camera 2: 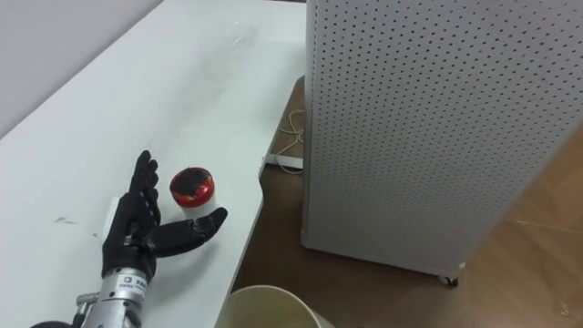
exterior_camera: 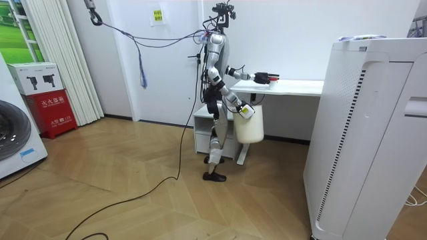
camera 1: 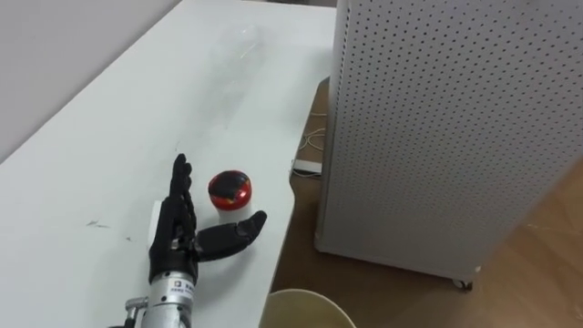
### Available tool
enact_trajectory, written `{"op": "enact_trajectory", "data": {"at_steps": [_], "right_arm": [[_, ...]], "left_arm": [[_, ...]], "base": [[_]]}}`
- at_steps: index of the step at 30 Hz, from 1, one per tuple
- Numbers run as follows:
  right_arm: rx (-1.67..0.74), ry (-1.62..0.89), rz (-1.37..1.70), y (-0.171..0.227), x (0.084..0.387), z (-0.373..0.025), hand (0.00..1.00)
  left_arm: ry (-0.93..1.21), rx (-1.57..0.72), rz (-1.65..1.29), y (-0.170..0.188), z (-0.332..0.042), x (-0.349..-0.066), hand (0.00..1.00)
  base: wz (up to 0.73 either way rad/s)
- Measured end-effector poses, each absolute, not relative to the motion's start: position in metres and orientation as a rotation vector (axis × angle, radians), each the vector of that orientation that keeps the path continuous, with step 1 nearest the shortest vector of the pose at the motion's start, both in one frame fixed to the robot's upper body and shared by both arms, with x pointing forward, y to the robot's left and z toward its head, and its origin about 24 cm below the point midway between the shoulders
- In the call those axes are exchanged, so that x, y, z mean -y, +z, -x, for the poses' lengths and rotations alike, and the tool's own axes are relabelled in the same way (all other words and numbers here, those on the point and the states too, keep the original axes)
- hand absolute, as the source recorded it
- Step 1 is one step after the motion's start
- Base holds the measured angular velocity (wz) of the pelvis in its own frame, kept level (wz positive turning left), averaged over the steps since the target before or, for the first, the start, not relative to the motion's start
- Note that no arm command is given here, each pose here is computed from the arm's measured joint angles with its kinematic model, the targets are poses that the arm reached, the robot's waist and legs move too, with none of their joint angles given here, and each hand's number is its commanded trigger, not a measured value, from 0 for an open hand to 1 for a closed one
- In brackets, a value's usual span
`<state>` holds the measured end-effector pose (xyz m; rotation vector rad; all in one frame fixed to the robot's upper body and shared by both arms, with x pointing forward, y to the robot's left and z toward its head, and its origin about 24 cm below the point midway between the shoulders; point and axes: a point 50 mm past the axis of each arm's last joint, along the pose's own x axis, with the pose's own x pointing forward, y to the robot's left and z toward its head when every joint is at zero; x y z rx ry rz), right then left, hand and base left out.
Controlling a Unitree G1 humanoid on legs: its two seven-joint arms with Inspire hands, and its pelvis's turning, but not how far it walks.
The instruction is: Pick garbage
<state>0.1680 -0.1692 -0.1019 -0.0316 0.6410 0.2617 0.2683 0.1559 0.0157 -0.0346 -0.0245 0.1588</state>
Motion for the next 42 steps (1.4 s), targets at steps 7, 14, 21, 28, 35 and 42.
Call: {"op": "enact_trajectory", "data": {"at_steps": [7,14,21,28,35,42], "right_arm": [[-0.672,0.285,0.050,-0.105,0.168,-0.165,1.00],[-0.670,0.248,0.069,-0.104,0.172,-0.166,1.00],[-0.669,0.223,0.087,-0.104,0.176,-0.167,1.00],[-0.673,0.226,0.100,-0.104,0.177,-0.166,1.00],[-0.673,0.227,0.106,-0.104,0.176,-0.166,1.00],[-0.669,0.209,0.109,-0.104,0.177,-0.167,1.00]], "left_arm": [[0.156,0.032,0.030,0.020,-0.275,-0.152,0.00],[0.168,0.011,0.023,0.017,-0.275,-0.153,0.00],[0.173,0.001,0.015,0.015,-0.277,-0.154,1.00],[0.177,-0.014,0.003,0.012,-0.280,-0.156,1.00],[0.166,-0.020,-0.010,0.011,-0.284,-0.153,1.00],[0.132,-0.028,-0.023,0.010,-0.286,-0.152,1.00]], "base": [[-0.02],[0.00],[0.00],[-0.03],[-0.04],[0.00]]}}
